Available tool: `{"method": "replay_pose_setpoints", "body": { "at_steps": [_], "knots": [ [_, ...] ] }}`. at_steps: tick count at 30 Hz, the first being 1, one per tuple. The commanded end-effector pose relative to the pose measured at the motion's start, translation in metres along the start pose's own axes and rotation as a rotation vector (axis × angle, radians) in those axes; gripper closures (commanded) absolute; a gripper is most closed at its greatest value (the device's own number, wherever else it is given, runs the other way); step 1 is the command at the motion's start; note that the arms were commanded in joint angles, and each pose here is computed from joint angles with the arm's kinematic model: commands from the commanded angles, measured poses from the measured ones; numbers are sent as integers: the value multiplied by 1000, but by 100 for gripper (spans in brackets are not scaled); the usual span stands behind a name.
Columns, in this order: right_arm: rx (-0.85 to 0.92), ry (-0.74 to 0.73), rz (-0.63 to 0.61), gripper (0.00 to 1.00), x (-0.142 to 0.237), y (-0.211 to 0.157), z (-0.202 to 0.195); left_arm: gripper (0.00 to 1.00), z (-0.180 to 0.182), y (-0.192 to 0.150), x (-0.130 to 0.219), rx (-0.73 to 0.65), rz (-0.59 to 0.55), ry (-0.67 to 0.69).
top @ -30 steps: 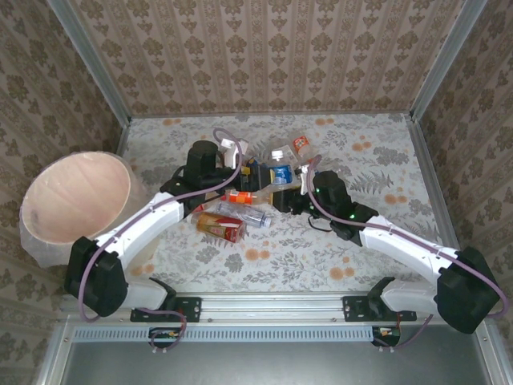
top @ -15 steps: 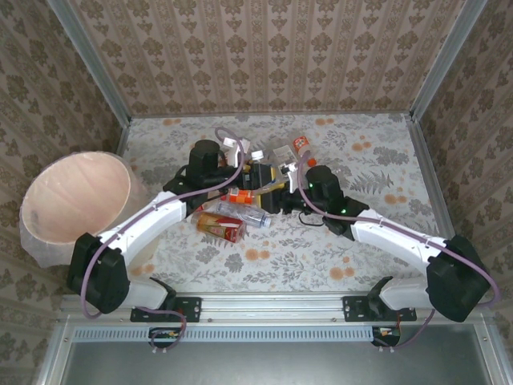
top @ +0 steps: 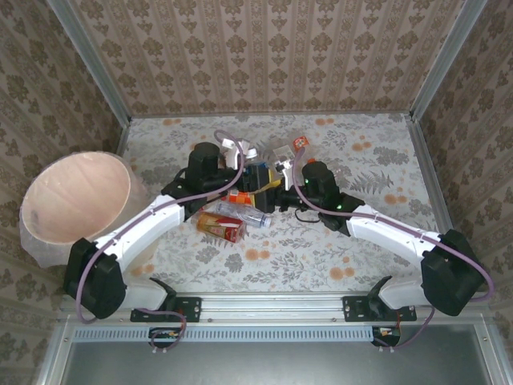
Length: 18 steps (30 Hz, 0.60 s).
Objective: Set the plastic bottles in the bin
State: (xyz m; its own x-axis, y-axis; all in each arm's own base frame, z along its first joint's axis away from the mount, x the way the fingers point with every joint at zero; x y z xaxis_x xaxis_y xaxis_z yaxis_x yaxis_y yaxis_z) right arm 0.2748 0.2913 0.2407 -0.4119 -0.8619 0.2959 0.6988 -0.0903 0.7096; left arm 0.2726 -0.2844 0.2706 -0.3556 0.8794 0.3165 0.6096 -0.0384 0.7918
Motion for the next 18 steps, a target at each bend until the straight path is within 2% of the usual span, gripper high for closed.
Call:
{"method": "replay_pose_setpoints", "body": {
  "at_steps": [1, 3, 4, 8, 13, 18],
  "knots": [
    [58, 47, -40, 15, 7, 13, 18, 45, 13, 3, 11, -43, -32, 117],
    [78, 23, -63, 8, 13, 15, 16, 46, 20, 4, 16, -43, -33, 183],
    [89, -1, -78, 0, 16, 17, 15, 46, 24, 6, 20, -43, -36, 215],
    [121, -138, -161, 0, 32, 29, 3, 48, 36, 10, 31, -34, -55, 307],
    [88, -393, -375, 0, 63, 46, -30, 48, 46, 14, 46, -27, -56, 390],
    [24, -591, -468, 0, 86, 44, -62, 48, 49, 30, 69, -24, -86, 451]
  ]
}}
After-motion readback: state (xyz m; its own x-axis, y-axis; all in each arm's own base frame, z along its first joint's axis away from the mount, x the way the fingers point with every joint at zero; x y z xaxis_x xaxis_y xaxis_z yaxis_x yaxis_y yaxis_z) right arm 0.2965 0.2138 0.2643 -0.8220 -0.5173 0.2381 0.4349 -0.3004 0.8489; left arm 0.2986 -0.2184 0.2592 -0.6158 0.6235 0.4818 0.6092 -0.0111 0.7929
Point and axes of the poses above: each hand's point on the last joint's axis, 136 mm out from that joint toward the fingers, its own x axis back along the fingers, its own z axis along the line the jaws close on, y = z × x, the point moved 3 cm from there along x, back along the fingers, and after that the axes turned 9 degrees about -x, right-handed, at the moved point
